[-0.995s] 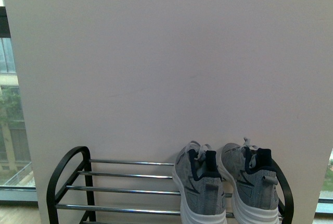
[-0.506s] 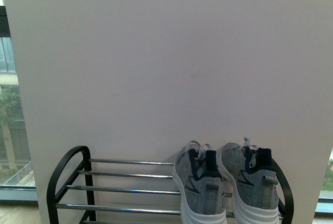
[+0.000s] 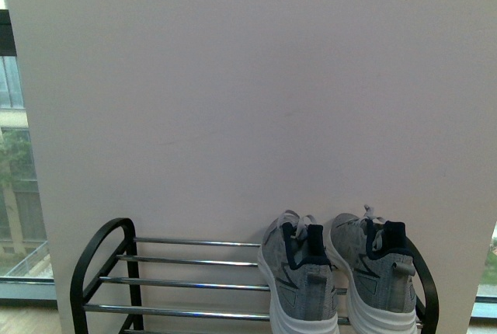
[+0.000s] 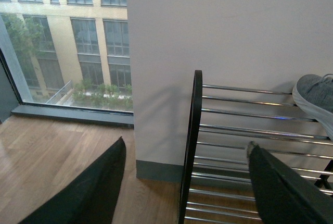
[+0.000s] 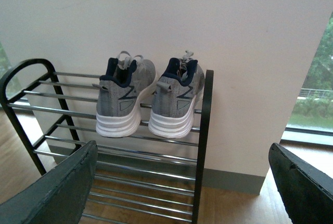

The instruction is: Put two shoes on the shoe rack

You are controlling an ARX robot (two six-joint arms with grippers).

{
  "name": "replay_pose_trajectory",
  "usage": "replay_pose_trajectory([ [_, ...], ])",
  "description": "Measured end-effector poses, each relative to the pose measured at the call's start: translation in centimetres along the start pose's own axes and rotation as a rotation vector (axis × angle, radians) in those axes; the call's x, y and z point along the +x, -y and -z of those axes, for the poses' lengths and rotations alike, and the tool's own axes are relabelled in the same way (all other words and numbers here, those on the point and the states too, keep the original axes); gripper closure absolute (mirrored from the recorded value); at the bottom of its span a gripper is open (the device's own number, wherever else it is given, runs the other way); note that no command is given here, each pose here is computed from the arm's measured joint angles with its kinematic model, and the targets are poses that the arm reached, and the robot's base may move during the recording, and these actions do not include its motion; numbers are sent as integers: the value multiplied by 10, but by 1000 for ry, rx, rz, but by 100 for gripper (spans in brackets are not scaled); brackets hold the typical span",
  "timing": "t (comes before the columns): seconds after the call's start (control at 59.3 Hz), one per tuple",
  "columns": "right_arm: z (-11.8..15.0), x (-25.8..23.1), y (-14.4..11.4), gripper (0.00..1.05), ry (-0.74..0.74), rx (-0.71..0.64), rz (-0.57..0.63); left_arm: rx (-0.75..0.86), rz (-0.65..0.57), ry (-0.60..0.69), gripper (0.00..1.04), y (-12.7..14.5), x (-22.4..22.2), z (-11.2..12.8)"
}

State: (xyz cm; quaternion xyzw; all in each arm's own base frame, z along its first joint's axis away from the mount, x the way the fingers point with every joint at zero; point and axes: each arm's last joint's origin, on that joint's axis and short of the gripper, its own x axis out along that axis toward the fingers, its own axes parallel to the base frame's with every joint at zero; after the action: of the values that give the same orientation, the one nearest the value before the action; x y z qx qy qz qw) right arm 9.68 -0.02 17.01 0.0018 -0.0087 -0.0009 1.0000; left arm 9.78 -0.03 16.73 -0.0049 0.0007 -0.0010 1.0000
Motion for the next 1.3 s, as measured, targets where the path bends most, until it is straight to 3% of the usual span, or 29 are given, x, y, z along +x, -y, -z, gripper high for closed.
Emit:
replay_pose_trajectory([
  [0.101,0,0,0,9,0,0,0,1,0,0,8,0,0,0],
  [1.299,0,0,0,9,-1,0,3,2,2,0,9,0,0,0],
])
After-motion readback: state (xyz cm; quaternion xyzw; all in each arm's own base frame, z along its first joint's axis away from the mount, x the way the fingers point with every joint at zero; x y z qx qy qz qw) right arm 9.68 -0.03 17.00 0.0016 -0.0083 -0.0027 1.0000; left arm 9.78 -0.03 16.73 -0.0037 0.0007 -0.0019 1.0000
